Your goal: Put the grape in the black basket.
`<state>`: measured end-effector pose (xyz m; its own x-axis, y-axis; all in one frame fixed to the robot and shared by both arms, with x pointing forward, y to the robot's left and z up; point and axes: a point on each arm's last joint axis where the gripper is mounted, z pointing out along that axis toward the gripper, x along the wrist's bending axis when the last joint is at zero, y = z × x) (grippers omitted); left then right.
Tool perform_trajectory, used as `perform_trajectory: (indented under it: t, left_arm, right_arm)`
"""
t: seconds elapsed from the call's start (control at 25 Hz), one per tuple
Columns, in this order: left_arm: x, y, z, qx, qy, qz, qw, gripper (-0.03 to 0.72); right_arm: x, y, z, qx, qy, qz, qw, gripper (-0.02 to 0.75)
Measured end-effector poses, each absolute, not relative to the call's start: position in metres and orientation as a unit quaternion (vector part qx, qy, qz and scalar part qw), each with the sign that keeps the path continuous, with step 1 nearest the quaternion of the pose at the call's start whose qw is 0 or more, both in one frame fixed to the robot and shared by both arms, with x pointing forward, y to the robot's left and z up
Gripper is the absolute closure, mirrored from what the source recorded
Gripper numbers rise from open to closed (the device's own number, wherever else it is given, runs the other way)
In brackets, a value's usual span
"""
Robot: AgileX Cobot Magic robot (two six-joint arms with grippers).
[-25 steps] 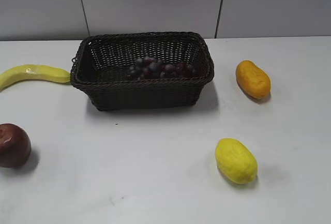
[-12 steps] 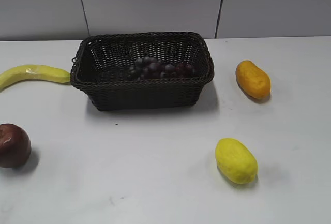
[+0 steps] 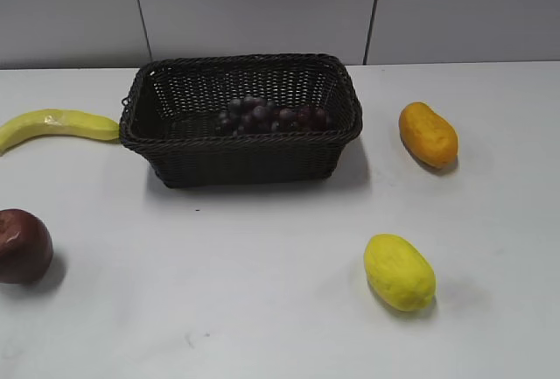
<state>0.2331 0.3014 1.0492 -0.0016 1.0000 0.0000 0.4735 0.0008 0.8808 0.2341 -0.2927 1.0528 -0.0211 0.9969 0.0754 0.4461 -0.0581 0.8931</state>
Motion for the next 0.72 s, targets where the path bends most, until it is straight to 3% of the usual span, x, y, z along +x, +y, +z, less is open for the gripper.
perform_trajectory:
  t: [0.72]
  left_arm:
    - [0.2331,0.3014,1.0492,0.606,0.607,0.363,0.362,0.199]
  right_arm:
    - [0.2336,-0.2927,1.0527,0.608,0.592,0.400,0.346,0.146]
